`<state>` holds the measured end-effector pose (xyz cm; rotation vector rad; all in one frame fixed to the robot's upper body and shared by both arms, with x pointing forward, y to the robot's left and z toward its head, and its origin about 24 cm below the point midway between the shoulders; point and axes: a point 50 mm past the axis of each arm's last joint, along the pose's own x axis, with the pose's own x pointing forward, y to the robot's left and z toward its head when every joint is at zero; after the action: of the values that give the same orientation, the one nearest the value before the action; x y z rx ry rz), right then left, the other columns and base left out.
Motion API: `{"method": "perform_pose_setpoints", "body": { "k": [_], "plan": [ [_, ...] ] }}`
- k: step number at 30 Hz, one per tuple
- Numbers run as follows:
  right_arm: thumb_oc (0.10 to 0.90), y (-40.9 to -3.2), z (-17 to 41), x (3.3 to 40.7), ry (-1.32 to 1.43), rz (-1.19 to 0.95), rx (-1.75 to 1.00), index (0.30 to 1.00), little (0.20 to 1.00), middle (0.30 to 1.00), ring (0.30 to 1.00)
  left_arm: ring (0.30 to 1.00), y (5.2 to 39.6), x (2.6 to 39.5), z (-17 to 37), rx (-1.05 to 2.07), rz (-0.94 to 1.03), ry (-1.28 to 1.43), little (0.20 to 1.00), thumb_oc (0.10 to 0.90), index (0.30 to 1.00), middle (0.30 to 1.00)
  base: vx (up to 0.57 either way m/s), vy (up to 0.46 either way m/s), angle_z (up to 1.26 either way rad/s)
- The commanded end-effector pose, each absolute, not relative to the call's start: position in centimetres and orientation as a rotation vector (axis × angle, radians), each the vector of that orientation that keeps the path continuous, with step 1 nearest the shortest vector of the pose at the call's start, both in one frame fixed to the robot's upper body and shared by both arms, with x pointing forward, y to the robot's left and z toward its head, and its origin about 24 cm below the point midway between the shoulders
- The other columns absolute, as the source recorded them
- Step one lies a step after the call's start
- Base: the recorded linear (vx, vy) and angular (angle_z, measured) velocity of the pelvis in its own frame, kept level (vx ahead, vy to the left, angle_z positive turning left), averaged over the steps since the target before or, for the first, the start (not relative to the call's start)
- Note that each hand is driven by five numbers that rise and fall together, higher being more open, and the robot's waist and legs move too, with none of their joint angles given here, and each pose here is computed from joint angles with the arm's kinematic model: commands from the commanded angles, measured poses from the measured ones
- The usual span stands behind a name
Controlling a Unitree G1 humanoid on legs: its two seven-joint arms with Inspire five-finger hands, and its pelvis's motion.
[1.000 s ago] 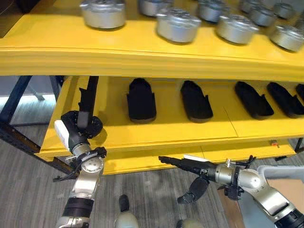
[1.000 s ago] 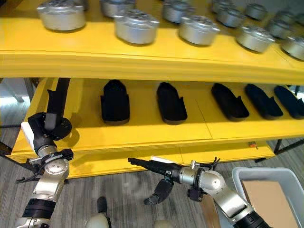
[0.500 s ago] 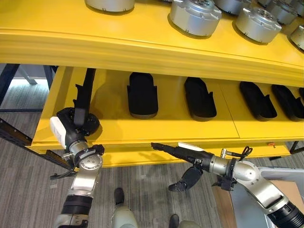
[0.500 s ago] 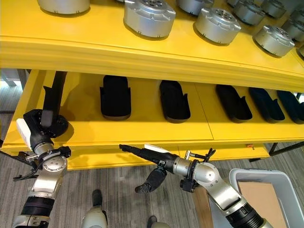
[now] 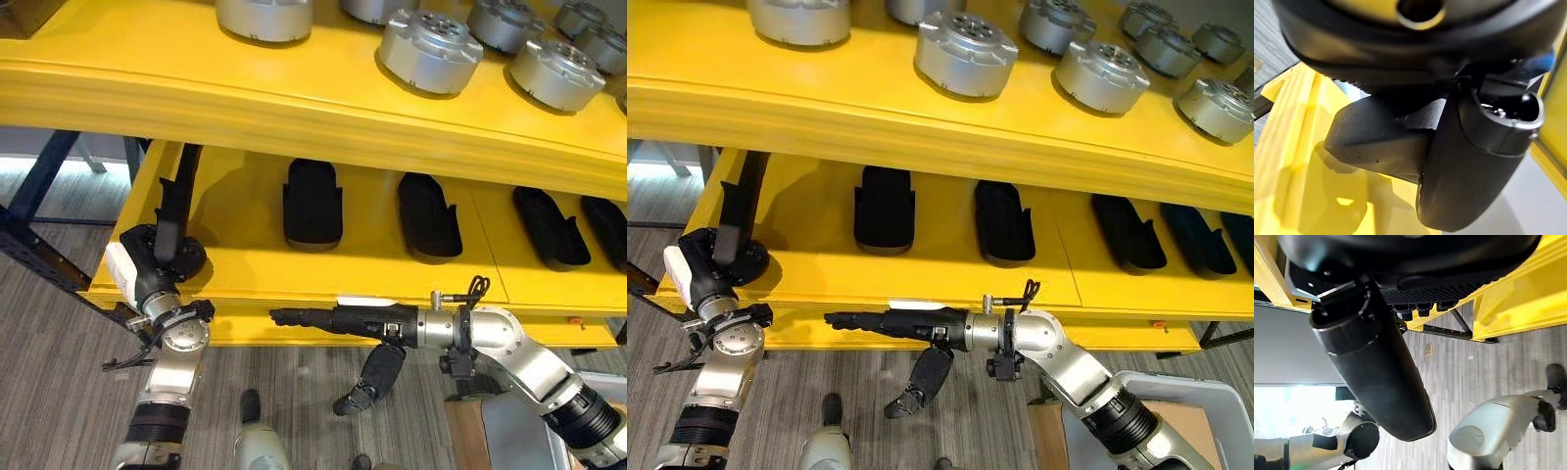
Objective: Move parts from the plastic box to the shelf.
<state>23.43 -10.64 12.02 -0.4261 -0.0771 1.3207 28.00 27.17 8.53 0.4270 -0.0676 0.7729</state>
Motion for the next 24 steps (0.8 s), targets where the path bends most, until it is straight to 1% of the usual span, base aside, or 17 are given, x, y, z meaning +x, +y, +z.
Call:
{"method": "perform_pose_setpoints", "body": {
  "k": [1, 5, 7, 11, 16, 19, 24],
  "plan": [
    [0.900, -10.0, 14.1, 22.7, -0.244, 1.362, -0.309, 1.000, 1.000, 1.000, 1.000, 0.300, 26.8, 29.3, 15.5, 0.510, 0.777, -0.422, 0.300, 0.400, 0.300, 0.300, 0.02, -0.357, -0.10],
    [0.900, -8.9, 13.5, 23.2, -0.221, 1.394, -0.318, 1.000, 1.000, 1.000, 1.000, 0.300, 27.0, 29.7, 16.4, 0.500, 0.822, -0.461, 0.300, 0.400, 0.300, 0.300, -0.08, -0.172, -0.14],
    [0.900, -8.9, 13.1, 23.1, -0.203, 1.358, -0.346, 1.000, 1.000, 1.000, 1.000, 0.300, 26.9, 29.8, 16.6, 0.467, 0.832, -0.474, 0.300, 0.400, 0.300, 0.300, -0.15, -0.059, 0.15],
    [0.900, -9.8, 12.7, 23.3, -0.184, 1.285, -0.399, 1.000, 1.000, 1.000, 1.000, 0.300, 27.3, 29.7, 17.4, 0.417, 0.852, -0.492, 0.300, 0.400, 0.300, 0.300, -0.08, 0.007, -0.08],
    [0.900, -10.8, 12.1, 22.7, -0.133, 1.273, -0.396, 1.000, 1.000, 1.000, 1.000, 0.300, 27.5, 29.4, 16.6, 0.413, 0.849, -0.460, 0.300, 0.400, 0.300, 0.300, 0.07, 0.018, -0.02],
    [0.900, -11.5, 11.4, 22.1, -0.093, 1.280, -0.416, 1.000, 1.000, 1.000, 1.000, 0.300, 27.7, 29.1, 16.2, 0.405, 0.881, -0.438, 0.300, 0.400, 0.300, 0.300, 0.13, -0.026, 0.10],
    [0.900, -11.8, 11.8, 21.9, -0.115, 1.270, -0.408, 1.000, 1.000, 1.000, 1.000, 0.300, 28.5, 29.0, 15.8, 0.411, 0.923, -0.423, 0.300, 0.400, 0.300, 0.300, 0.07, -0.052, 0.09]
  ]
}}
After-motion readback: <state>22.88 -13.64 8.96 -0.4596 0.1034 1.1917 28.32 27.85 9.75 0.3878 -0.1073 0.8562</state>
